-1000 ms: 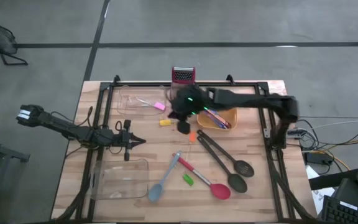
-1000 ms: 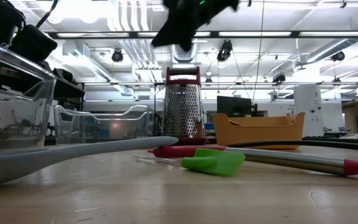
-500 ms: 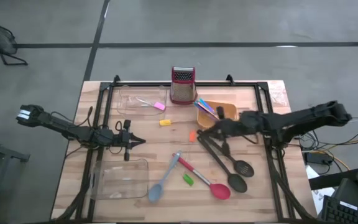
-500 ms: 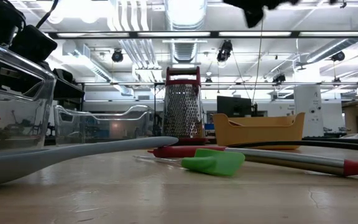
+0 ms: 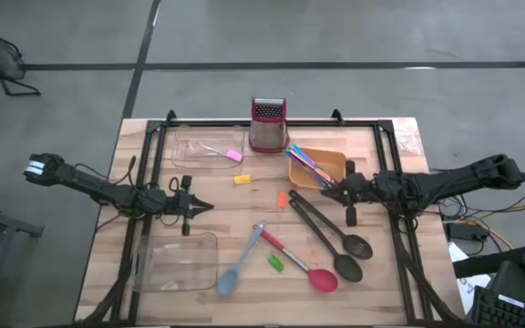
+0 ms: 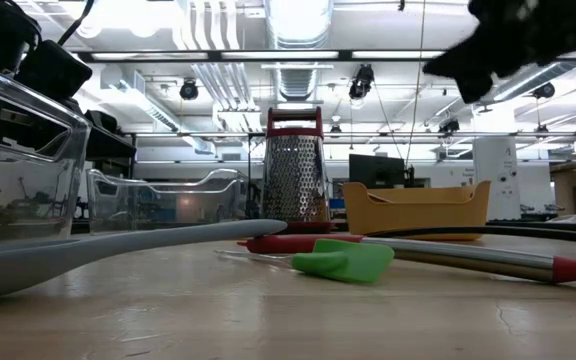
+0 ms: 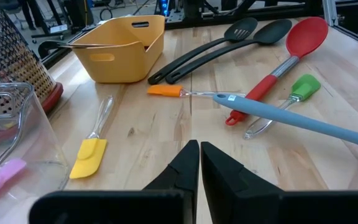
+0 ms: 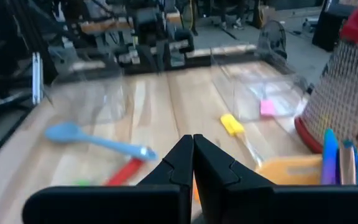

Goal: Pick & Place Kitchen Items
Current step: Put the yellow spatula into the top transparent bin

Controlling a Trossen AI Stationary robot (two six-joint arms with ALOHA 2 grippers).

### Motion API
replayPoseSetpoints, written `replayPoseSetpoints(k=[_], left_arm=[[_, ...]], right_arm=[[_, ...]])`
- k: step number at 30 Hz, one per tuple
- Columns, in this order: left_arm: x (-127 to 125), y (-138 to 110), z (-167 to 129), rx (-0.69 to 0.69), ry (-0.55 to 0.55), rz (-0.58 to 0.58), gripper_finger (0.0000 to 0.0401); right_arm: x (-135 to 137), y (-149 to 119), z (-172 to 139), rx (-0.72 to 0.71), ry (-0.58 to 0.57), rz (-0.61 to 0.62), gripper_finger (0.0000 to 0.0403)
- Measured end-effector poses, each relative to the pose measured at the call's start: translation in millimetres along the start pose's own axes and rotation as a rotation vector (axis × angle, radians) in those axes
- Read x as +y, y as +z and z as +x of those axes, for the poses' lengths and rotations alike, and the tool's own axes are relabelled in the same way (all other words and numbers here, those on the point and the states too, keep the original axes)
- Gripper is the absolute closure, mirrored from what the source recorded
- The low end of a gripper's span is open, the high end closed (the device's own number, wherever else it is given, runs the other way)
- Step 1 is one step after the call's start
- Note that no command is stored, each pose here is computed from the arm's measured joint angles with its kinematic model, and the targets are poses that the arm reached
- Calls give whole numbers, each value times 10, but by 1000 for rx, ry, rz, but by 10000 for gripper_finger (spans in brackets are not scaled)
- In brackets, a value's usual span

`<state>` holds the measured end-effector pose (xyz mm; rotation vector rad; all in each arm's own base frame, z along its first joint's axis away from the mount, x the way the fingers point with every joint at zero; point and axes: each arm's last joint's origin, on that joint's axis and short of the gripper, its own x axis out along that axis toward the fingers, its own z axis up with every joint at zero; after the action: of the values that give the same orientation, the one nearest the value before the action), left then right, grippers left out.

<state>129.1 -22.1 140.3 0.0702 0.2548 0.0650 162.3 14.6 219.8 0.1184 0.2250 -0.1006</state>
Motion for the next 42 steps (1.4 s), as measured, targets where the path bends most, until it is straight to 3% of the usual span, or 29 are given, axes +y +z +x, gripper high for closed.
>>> replayPoseSetpoints(k=[3,9,15,22,29,39,42], left_arm=[[0,0,0,0,0,0,378],[0,0,0,0,0,0,378],[0,0,0,0,0,0,378],[0,0,0,0,0,0,378],[0,0,0,0,0,0,378],[0,0,0,0,0,0,378],[0,0,0,0,0,0,378]], right_arm=[[-60,-136,-47,-3,-67,-40,394],[-122,-236,-203,-173,-57,-35,394],[-185,-347,-351,-251,-63,-21,394],[-202,-394,-447,-250,-44,-69,394],[-188,-415,-492,-288,59,9,394],[-223,-402,-577,-220,-15,46,394],[-216,-356,-605,-216,-3,-1,394]])
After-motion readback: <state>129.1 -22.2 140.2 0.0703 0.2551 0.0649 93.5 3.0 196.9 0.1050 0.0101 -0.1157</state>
